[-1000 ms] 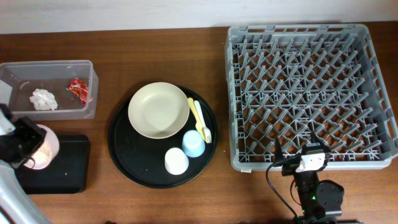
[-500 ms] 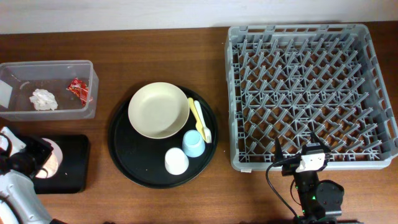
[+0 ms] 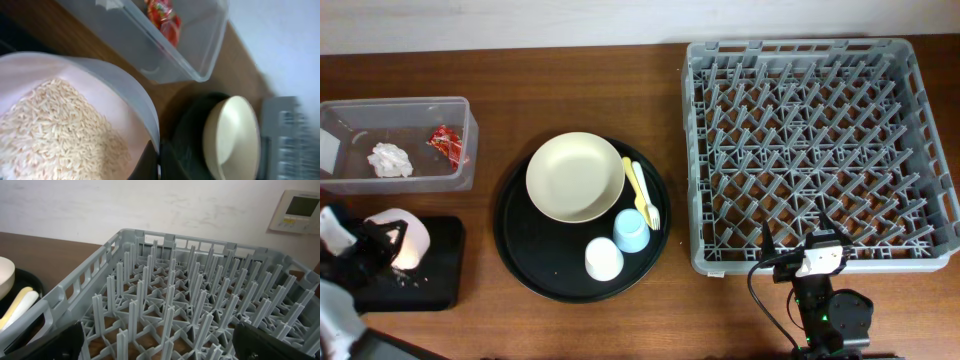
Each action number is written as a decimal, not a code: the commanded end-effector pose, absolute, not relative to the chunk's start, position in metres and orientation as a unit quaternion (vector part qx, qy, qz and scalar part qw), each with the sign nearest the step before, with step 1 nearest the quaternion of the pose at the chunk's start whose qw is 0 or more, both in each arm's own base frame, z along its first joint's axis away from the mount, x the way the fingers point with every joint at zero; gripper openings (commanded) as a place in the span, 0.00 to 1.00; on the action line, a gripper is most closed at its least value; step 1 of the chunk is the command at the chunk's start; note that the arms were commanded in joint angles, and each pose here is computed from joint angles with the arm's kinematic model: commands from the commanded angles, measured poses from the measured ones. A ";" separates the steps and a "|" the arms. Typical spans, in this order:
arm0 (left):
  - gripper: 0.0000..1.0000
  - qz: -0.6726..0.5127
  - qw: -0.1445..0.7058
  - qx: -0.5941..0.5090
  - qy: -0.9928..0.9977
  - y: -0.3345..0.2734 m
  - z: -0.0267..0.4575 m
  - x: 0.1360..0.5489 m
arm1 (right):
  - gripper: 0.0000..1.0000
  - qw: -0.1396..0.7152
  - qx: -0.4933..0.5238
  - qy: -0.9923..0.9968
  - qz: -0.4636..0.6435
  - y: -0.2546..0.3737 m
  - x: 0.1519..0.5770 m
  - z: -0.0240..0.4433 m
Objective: Sort waste into correct bins and load items into the dishwasher rack
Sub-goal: 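Carry the pink bowl left and tip the rice onto the black tray, then place the empty pink bowl onto the beige plate with left gripper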
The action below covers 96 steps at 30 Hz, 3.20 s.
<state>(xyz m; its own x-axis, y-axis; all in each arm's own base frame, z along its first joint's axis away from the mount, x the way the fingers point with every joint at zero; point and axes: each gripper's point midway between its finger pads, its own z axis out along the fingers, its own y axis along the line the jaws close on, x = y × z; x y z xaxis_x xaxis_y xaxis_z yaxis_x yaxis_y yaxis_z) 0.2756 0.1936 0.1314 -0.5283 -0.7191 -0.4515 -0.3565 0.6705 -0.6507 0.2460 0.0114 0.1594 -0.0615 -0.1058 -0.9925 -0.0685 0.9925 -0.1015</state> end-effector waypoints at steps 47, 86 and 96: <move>0.00 -0.457 0.541 -0.238 0.665 0.202 0.161 0.259 | 0.98 0.681 -0.057 0.730 -0.016 0.010 0.246 0.157; 0.00 -0.164 0.368 -0.122 0.907 -0.001 0.208 0.364 | 0.98 0.681 -0.057 0.730 -0.016 0.010 0.246 0.157; 0.00 -0.099 0.299 0.048 0.948 -0.136 0.108 0.393 | 0.98 0.681 -0.057 0.730 -0.016 0.010 0.246 0.157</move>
